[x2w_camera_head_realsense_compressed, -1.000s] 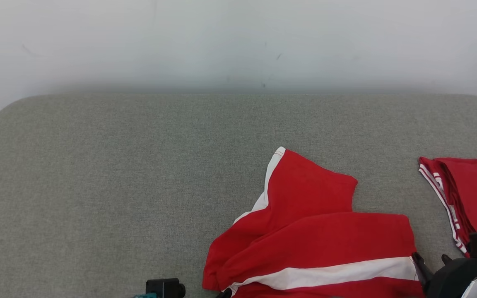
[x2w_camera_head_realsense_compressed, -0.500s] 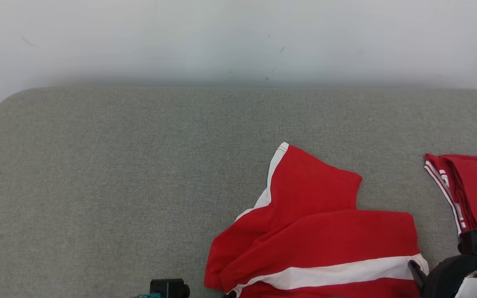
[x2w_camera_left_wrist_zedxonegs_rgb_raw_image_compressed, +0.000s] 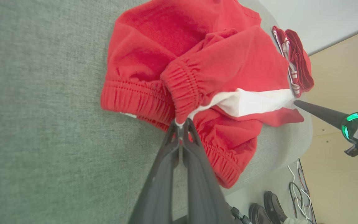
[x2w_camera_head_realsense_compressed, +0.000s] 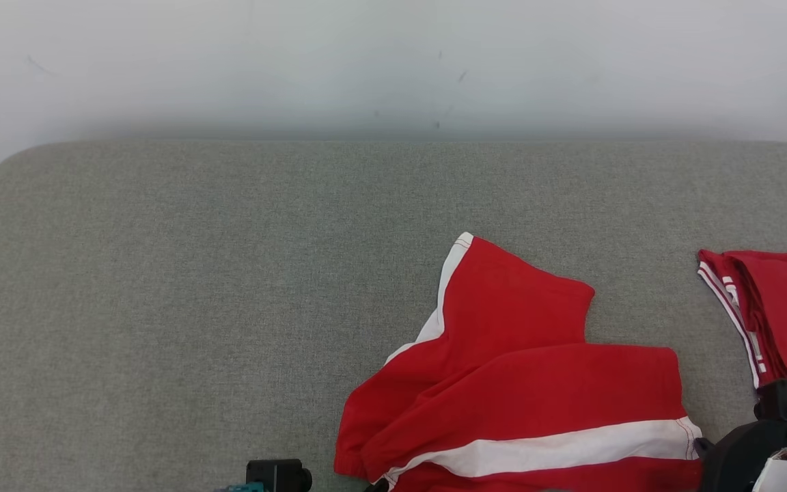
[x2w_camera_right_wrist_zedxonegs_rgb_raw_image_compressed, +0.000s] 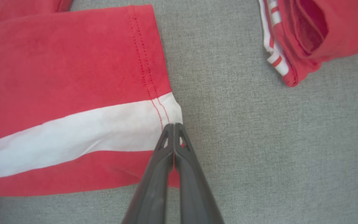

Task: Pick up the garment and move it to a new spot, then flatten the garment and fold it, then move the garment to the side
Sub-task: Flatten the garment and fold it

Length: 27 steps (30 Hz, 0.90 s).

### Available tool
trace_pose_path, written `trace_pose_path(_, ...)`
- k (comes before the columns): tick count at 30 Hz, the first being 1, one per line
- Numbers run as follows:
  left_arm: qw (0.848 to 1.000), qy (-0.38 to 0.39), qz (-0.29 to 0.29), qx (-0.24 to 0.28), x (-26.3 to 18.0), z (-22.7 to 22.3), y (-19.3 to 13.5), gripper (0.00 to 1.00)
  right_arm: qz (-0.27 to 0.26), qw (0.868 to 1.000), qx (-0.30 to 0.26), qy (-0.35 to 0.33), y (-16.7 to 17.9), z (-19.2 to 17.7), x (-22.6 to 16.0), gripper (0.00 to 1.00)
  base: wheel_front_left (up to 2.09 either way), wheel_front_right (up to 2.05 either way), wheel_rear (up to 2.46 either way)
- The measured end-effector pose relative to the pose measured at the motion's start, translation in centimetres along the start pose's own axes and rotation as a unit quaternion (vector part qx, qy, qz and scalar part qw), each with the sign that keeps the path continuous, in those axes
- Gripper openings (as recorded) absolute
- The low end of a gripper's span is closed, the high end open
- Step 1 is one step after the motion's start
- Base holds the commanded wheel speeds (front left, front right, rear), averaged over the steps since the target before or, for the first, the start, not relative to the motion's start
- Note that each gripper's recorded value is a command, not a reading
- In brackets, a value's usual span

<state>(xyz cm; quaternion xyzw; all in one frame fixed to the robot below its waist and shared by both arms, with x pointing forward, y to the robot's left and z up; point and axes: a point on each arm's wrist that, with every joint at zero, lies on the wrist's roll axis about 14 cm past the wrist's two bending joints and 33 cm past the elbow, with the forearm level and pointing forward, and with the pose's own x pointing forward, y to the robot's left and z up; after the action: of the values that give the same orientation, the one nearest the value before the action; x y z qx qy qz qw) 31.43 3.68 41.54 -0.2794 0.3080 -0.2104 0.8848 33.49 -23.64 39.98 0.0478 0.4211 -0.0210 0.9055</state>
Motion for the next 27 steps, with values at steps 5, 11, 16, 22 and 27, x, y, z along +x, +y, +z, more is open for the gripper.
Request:
trace_pose_path(5, 1.000, -0.001, 0.001, 0.000, 0.1, 0.1, 0.1, 0.00, -0.008, 1.000, -0.004, -0.005, -0.5, 0.7, 0.0, 0.61, 0.00, 0.00, 0.00)
trace_pose_path(11, 1.000, 0.003, 0.000, 0.000, 0.4, 0.1, 0.1, 0.00, -0.019, 0.999, -0.025, 0.030, -0.9, 0.3, 0.8, 0.48, 0.00, 0.00, 0.00)
trace_pose_path(16, 1.000, 0.003, 0.000, -0.001, 0.6, 0.3, 0.2, 0.00, -0.014, 0.998, -0.031, 0.046, -0.4, -0.2, 1.4, 0.39, 0.00, 0.00, 0.00)
trace_pose_path(22, 1.000, 0.004, 0.001, -0.002, 0.6, 0.3, 0.3, 0.00, -0.016, 0.998, -0.034, 0.059, -0.4, -0.7, 1.6, 0.41, 0.00, 0.00, 0.00)
trace_pose_path(27, 1.000, 0.005, 0.000, -0.002, 0.6, 0.2, 0.2, 0.00, -0.017, 0.997, -0.038, 0.068, -0.3, -1.2, 1.8, 0.30, 0.00, 0.00, 0.00)
